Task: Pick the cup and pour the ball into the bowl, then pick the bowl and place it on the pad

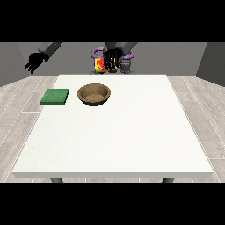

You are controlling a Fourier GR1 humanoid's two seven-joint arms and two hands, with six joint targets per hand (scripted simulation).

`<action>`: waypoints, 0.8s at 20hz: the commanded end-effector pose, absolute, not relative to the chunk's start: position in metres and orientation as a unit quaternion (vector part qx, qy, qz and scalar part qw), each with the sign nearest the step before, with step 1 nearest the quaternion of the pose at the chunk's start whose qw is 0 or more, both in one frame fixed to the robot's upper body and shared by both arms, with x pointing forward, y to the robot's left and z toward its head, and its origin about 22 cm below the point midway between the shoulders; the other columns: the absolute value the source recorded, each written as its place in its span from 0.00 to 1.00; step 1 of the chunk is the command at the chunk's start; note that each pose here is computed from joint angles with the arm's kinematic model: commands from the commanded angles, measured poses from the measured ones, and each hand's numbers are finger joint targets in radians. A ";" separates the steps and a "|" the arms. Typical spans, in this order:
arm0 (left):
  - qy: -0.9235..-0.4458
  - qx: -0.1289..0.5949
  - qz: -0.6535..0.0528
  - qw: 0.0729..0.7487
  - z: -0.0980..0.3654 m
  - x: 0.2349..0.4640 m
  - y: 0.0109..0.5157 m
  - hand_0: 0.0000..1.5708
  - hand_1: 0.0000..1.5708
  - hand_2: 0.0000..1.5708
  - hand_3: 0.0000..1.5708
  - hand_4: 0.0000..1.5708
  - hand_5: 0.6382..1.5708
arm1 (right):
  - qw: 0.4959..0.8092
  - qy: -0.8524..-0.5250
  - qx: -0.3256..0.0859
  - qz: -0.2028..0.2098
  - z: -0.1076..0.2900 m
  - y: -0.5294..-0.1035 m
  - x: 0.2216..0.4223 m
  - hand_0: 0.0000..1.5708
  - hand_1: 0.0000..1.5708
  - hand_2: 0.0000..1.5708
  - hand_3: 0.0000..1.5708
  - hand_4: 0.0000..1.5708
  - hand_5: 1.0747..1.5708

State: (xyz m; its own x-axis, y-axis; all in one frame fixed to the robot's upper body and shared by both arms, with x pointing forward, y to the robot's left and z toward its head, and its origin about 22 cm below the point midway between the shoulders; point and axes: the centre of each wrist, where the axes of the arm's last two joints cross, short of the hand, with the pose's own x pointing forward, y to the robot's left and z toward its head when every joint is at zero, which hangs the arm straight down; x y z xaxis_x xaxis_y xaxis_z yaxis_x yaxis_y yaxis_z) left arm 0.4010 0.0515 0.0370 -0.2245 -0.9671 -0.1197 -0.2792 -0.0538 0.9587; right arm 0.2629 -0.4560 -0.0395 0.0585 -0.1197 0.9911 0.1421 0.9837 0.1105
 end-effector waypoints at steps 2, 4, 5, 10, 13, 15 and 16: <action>-0.535 0.565 -0.574 0.255 0.061 0.399 0.024 1.00 1.00 1.00 1.00 0.65 0.99 | 0.744 -0.661 -0.015 -0.094 -0.065 -0.456 0.238 0.00 0.00 0.00 0.24 0.37 1.00; -0.528 0.569 -0.588 0.227 0.078 0.396 0.010 1.00 1.00 1.00 1.00 0.59 1.00 | 0.741 -0.662 -0.020 -0.108 -0.062 -0.463 0.238 0.00 0.00 0.00 0.21 0.38 0.99; -0.527 0.566 -0.598 0.213 0.070 0.386 0.006 1.00 1.00 1.00 1.00 0.60 1.00 | 0.740 -0.664 -0.021 -0.108 -0.056 -0.467 0.243 0.00 0.00 0.00 0.18 0.37 0.99; -0.514 0.553 -0.635 0.166 0.068 0.369 -0.006 0.99 0.99 1.00 1.00 0.56 1.00 | 0.735 -0.663 -0.047 -0.134 -0.073 -0.468 0.223 0.00 0.00 0.00 0.16 0.39 1.00; -0.484 0.590 -0.623 0.173 0.057 0.384 0.029 0.98 0.98 1.00 1.00 0.60 0.99 | 0.738 -0.668 -0.022 -0.094 -0.059 -0.447 0.256 0.00 0.00 0.00 0.13 0.41 1.00; -0.548 0.530 -0.600 0.242 0.037 0.366 0.032 0.99 0.99 1.00 1.00 0.57 0.99 | 0.760 -0.640 -0.048 -0.100 -0.059 -0.451 0.253 0.00 0.00 0.00 0.20 0.41 1.00; -0.569 0.539 -0.560 0.269 0.038 0.376 0.058 0.99 0.99 1.00 1.00 0.58 1.00 | 0.730 -0.675 -0.039 -0.099 -0.057 -0.459 0.246 0.00 0.00 0.00 0.17 0.42 1.00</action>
